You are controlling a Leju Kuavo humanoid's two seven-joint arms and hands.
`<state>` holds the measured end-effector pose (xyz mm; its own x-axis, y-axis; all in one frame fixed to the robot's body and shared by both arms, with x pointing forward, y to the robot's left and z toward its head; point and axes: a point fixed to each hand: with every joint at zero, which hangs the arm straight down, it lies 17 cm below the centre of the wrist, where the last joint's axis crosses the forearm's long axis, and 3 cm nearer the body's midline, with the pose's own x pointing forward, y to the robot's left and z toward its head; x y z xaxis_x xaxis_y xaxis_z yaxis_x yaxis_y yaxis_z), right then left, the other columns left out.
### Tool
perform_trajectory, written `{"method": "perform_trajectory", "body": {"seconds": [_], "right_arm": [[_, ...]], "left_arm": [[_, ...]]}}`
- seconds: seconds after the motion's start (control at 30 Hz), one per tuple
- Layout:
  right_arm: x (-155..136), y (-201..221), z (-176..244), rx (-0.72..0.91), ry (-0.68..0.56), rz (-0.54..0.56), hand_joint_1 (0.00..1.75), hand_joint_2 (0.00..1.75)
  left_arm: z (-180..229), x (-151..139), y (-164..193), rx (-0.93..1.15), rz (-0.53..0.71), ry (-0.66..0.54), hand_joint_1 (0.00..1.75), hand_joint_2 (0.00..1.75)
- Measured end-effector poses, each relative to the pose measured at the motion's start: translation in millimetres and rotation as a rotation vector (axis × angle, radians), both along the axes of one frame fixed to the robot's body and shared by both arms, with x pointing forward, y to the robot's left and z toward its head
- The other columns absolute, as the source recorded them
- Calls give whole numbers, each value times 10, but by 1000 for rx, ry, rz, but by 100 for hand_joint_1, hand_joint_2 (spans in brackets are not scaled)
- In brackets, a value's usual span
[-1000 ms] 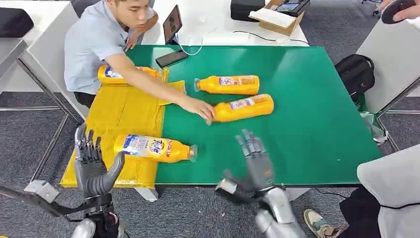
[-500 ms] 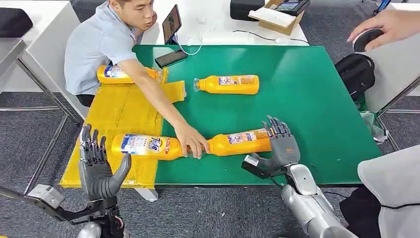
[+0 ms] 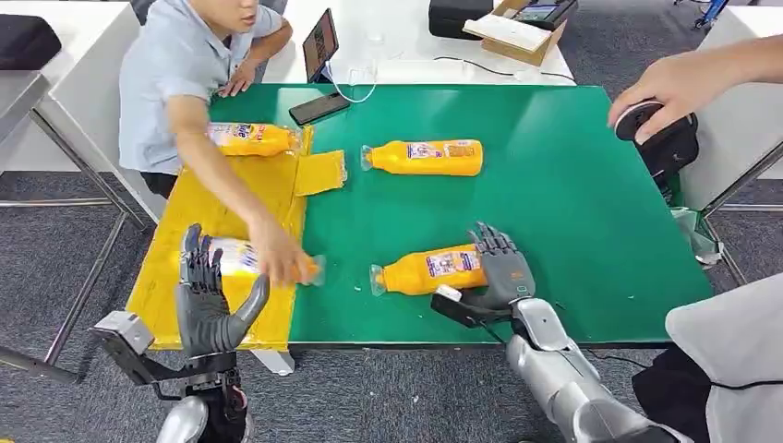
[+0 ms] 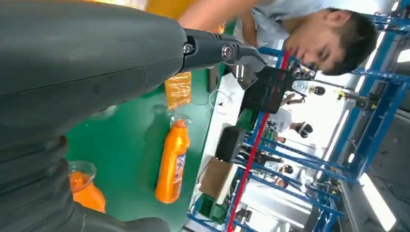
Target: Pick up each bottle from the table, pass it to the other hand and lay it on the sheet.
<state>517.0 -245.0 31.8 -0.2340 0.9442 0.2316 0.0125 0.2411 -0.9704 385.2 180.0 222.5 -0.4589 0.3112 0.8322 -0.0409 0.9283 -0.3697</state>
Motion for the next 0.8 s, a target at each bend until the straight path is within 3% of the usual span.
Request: {"method": "perform_trajectory", "body": {"seconds": [0.33, 0.37, 0.4, 0.43, 0.6, 0.8], "right_arm": [[212, 93, -193, -145, 218, 11, 0, 175], [218, 96, -192, -151, 221, 13, 16, 175], [222, 94, -193, -153, 223, 13, 141, 175], [223, 96, -198, -157, 226, 16, 157, 175], [170, 84, -335, -165, 303, 28, 171, 175], [141, -45, -491, -211, 457, 24, 175, 175]], "left_arm": [[51, 81, -153, 9, -38, -5, 0, 175], [51, 81, -163, 10, -40, -5, 0, 175], [48, 79, -173, 11, -43, -5, 0, 175], [43, 79, -179, 12, -45, -4, 0, 175], [18, 99, -205, 12, -57, 7, 0, 175], [5, 133, -270, 19, -81, 11, 0, 175]]}}
